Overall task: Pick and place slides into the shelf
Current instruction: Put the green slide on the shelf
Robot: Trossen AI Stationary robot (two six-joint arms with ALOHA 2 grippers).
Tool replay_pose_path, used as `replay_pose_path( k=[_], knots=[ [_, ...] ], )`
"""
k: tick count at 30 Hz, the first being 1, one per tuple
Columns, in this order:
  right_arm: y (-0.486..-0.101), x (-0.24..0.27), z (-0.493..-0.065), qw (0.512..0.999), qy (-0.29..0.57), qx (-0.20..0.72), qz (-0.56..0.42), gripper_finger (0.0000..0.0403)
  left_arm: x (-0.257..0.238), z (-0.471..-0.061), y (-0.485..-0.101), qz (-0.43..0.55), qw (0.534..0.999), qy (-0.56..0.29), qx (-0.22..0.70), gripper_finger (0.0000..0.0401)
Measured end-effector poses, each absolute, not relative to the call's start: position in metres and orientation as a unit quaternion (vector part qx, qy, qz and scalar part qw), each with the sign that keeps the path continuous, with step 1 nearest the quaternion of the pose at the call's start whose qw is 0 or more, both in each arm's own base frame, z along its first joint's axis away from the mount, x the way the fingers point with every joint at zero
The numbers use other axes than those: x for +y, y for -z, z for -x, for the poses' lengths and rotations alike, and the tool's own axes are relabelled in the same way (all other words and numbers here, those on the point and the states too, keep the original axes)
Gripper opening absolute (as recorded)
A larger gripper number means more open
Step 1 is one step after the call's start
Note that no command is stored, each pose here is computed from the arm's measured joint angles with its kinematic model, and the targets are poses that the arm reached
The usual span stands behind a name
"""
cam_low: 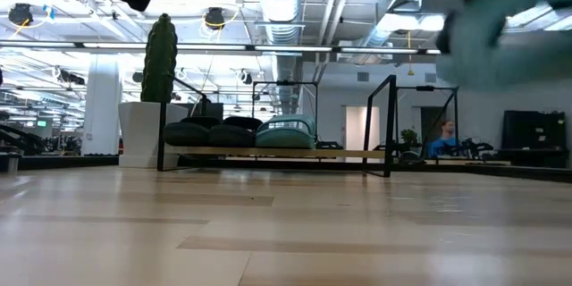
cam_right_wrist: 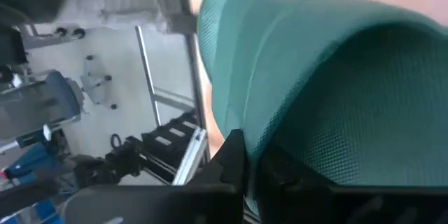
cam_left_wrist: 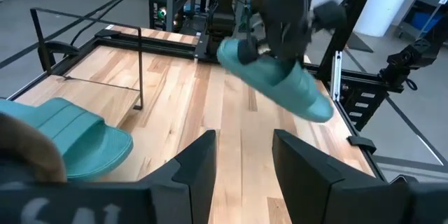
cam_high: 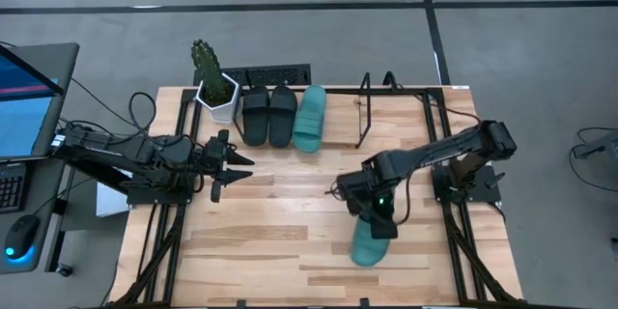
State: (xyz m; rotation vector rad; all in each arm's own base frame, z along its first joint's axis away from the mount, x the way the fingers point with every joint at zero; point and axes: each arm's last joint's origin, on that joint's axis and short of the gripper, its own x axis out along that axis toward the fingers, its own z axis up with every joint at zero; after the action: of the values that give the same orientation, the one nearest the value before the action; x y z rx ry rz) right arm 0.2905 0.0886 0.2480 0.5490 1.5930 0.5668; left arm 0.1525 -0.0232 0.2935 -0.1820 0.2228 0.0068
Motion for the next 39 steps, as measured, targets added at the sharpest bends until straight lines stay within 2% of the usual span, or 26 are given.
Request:
replay_pose_path(
  k=[10, 17, 22, 39],
  knots=[
    [-0.333, 0.044, -0.304, 0.671, -0.209, 0.690, -0.175, 0.0001, -0.023, -0.153, -0.294, 0.091, 0.990, -0.003, 0.110, 0.0128],
    [-0.364, -0.003, -0.328, 0.747, -0.204, 0.615, -0.149, 0.0000, -0.023, -0.153, -0.294, 0.094, 0.990, -0.003, 0.106, 0.0128],
    [-0.367, -0.040, -0.333, 0.769, -0.177, 0.598, -0.142, 0.0000, -0.023, -0.153, -0.294, 0.096, 0.990, -0.004, 0.108, 0.0128],
    [-0.323, -0.120, -0.345, 0.758, -0.143, 0.630, -0.093, 0.0000, -0.023, -0.153, -0.294, 0.096, 0.990, -0.004, 0.107, 0.0128]
  ],
)
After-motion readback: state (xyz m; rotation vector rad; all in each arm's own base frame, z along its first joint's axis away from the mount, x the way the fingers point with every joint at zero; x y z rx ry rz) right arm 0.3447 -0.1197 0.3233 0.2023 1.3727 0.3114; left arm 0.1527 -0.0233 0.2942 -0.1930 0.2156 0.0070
